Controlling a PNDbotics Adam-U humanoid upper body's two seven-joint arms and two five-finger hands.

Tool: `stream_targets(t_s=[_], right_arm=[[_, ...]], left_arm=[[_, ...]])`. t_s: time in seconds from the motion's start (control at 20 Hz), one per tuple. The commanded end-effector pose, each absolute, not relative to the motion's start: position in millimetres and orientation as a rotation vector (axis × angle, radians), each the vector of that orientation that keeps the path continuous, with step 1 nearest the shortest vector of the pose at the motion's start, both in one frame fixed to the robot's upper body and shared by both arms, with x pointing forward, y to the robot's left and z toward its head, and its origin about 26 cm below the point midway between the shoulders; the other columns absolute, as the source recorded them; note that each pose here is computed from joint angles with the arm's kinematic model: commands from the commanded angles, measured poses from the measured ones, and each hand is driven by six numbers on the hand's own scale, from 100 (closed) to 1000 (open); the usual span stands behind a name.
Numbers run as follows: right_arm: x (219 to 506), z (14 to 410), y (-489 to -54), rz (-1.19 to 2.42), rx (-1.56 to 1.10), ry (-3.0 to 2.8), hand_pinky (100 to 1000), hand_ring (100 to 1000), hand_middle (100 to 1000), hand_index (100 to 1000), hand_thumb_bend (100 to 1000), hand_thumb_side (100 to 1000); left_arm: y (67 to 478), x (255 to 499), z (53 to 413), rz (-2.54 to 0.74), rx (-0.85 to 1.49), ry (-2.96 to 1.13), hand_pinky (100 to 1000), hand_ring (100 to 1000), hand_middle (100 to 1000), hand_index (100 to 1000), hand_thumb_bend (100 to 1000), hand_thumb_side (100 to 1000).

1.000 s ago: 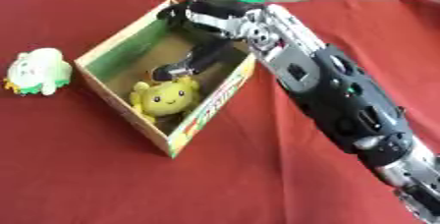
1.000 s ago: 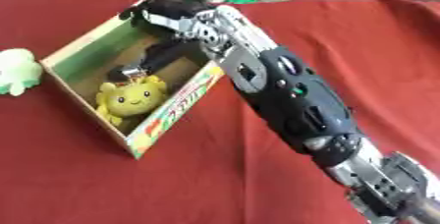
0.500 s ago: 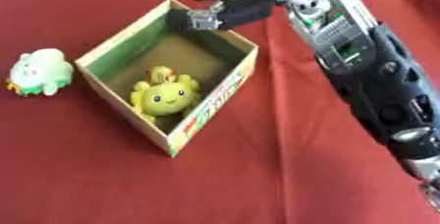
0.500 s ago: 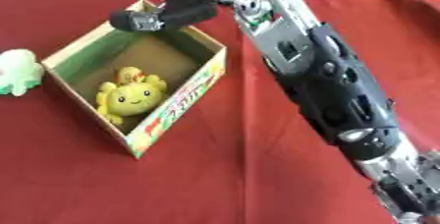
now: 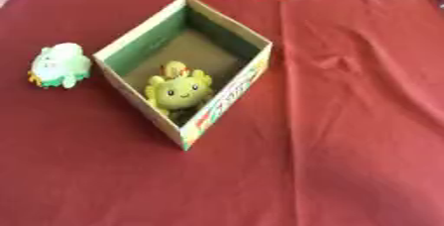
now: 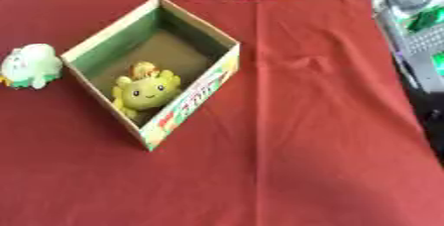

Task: Pick up objects on the table and place them in the box.

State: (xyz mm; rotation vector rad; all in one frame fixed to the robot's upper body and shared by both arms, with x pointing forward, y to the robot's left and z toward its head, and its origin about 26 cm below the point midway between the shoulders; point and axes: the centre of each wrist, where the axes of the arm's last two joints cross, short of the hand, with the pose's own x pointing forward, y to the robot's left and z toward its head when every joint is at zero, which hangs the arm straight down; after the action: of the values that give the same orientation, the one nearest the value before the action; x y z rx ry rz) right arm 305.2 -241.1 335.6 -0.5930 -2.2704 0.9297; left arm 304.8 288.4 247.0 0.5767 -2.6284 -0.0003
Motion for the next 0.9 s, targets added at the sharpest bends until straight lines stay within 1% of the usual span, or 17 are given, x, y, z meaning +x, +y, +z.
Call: stream_targets(t_s=[0.05, 0.15, 0.2, 0.25, 0.55, 0.7, 0.75, 0.85, 0.9], right_arm=[[298, 339, -257, 0.788, -0.563, -2.369, 844, 814, 787, 937, 100, 958], [299, 331, -265, 0.711, -0.525, -2.391, 844, 812, 785, 932, 100, 949], [299, 327, -269, 0.679, -0.506, -2.401, 846, 810, 784, 930, 100, 990], [299, 323, -272, 0.645, -0.491, -2.410, 847, 808, 783, 928, 100, 936], [299, 303, -287, 0.456, -0.410, -2.476, 850, 799, 783, 926, 100, 949], [298, 296, -292, 0.400, -0.386, -2.501, 848, 797, 780, 923, 100, 934], [298, 294, -294, 0.383, -0.385, -2.508, 848, 796, 778, 920, 100, 931], [298, 290, -296, 0.360, -0.385, -2.514, 850, 796, 778, 918, 100, 927], [298, 288, -297, 0.354, -0.387, -2.514, 850, 796, 778, 918, 100, 926]], left_arm=[[300, 299, 270, -0.134, 0.784, -2.645, 559, 622, 636, 785, 100, 664], [305, 297, 278, -0.213, 0.905, -2.616, 562, 624, 647, 795, 100, 648], [306, 297, 282, -0.248, 0.963, -2.598, 564, 625, 650, 800, 100, 616], [308, 296, 286, -0.285, 1.024, -2.576, 566, 626, 658, 806, 100, 648], [322, 298, 299, -0.536, 1.328, -2.368, 583, 638, 704, 842, 100, 680], [332, 304, 300, -0.721, 1.437, -2.225, 615, 670, 747, 881, 100, 688], [336, 308, 300, -0.807, 1.458, -2.154, 645, 697, 773, 904, 100, 725], [342, 314, 301, -0.970, 1.480, -2.010, 675, 723, 797, 926, 100, 770], [345, 317, 303, -1.039, 1.486, -1.944, 679, 726, 799, 928, 100, 774]])
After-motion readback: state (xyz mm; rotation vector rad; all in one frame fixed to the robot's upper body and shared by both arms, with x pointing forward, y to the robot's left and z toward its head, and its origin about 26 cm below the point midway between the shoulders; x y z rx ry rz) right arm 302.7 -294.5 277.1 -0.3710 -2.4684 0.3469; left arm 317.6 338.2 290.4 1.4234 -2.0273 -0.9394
